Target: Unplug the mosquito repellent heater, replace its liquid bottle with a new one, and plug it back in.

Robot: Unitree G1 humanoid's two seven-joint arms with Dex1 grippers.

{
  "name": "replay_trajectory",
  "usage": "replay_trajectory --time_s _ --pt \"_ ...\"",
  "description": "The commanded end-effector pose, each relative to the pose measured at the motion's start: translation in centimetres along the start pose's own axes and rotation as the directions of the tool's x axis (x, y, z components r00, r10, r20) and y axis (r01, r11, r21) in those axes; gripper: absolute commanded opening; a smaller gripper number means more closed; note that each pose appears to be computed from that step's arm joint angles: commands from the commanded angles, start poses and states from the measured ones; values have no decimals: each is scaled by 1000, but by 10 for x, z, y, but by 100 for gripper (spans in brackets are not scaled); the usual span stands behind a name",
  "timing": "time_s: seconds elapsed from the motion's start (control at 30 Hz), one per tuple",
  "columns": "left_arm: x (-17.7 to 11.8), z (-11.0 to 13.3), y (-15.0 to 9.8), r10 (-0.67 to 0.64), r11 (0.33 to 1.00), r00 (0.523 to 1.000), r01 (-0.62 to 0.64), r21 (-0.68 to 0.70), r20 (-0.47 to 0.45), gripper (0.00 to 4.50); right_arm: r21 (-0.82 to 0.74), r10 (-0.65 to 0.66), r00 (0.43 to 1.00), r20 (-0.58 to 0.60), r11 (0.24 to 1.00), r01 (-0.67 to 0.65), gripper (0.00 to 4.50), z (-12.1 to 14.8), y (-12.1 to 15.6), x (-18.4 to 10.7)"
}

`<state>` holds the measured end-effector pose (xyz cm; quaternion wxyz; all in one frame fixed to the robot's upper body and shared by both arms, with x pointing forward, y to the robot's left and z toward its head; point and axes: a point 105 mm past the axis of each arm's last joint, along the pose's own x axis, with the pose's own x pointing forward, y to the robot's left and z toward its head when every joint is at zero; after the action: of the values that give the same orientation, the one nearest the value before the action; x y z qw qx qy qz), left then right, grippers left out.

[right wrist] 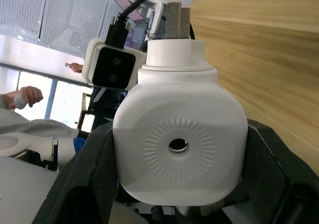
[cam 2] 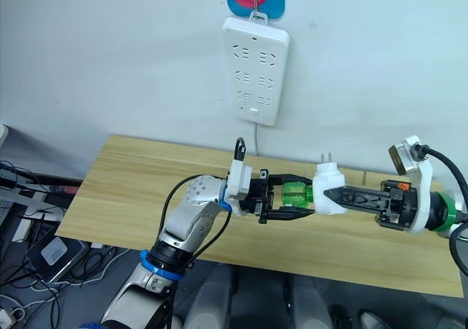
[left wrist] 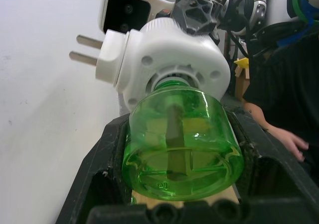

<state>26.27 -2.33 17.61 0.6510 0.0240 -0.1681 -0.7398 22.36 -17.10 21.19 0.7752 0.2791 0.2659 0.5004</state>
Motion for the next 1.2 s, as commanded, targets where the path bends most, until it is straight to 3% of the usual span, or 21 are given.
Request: replay_trajectory --time_s 0.03,0.6,0.73,0.77,0.97,1.2 --pt "8 6 -4 -26 999 1000 26 31 16 228 -45 41 999 -1 998 -41 298 2 12 6" --pt "11 2 -1 -34 999 999 34 20 -2 228 -110 27 999 -39 993 -31 298 -4 20 19" --pt "11 1 -1 -29 999 1000 29 15 -2 228 -113 23 999 -34 993 -27 435 -5 20 23" --pt "11 1 0 -29 999 1000 29 15 -2 228 -115 22 999 -35 993 -26 446 -5 20 23" --pt "12 4 3 -6 1000 1000 6 -7 18 228 -108 18 999 -52 994 -23 446 -9 20 22" --pt "13 10 8 15 1000 999 -14 -24 37 228 -71 54 990 -133 995 -64 446 -33 27 21"
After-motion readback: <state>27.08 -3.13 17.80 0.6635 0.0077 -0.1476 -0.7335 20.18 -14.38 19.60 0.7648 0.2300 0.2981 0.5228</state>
